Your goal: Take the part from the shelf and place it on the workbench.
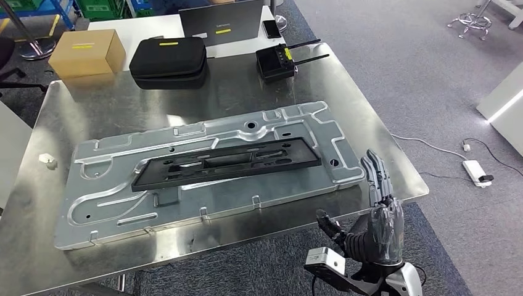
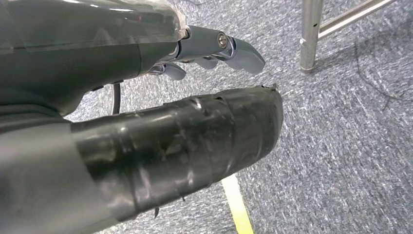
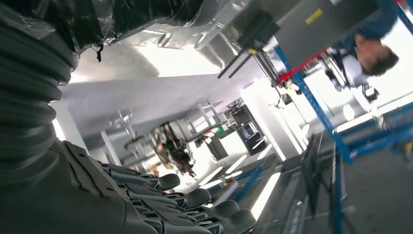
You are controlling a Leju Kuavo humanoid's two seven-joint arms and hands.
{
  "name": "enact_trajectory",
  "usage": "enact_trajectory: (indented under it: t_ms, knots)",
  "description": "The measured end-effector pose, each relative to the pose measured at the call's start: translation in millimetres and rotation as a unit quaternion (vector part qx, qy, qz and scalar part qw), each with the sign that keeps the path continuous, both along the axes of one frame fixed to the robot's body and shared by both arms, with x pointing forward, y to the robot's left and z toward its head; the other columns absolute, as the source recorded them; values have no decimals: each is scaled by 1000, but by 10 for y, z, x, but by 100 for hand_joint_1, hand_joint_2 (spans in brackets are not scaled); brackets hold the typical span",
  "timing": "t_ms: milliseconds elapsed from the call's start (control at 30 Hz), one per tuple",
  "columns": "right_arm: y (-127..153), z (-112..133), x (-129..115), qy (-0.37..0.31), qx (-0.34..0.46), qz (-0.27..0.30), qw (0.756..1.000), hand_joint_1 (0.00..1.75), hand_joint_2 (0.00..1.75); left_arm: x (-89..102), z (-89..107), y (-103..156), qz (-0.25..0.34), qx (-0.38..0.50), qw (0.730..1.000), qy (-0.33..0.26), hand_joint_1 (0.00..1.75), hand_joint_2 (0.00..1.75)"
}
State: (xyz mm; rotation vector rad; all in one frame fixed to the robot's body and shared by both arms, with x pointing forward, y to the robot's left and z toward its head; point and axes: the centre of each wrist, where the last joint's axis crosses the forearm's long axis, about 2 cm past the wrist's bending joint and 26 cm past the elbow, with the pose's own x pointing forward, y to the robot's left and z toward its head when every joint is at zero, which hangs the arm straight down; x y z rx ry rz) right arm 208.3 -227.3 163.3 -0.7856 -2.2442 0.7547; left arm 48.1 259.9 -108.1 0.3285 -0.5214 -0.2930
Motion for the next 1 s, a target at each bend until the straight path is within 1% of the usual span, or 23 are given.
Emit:
enact_trajectory:
  t_ms: [67,200,267,600,733,1000]
  knots:
    - [22,22,-14,-8,16,0,1000,0,175,6,1,0,0,0,1000,0,0,0]
    - [82,102,-44,-44,80,2,996,0,0,4,1,1,2,0,1000,0,0,0]
    - [121,135,-65,-55,107,3,993,0,0,0,0,-5,4,1,1000,2,0,0]
    - [232,167,-168,-65,185,16,981,0,0,-4,4,-21,10,18,1000,11,0,0]
    - [241,178,-207,-68,198,18,978,0,0,0,8,-61,9,17,1000,12,0,0]
    - [261,150,-256,-62,205,16,977,0,0,1,8,-58,9,17,1000,13,0,0]
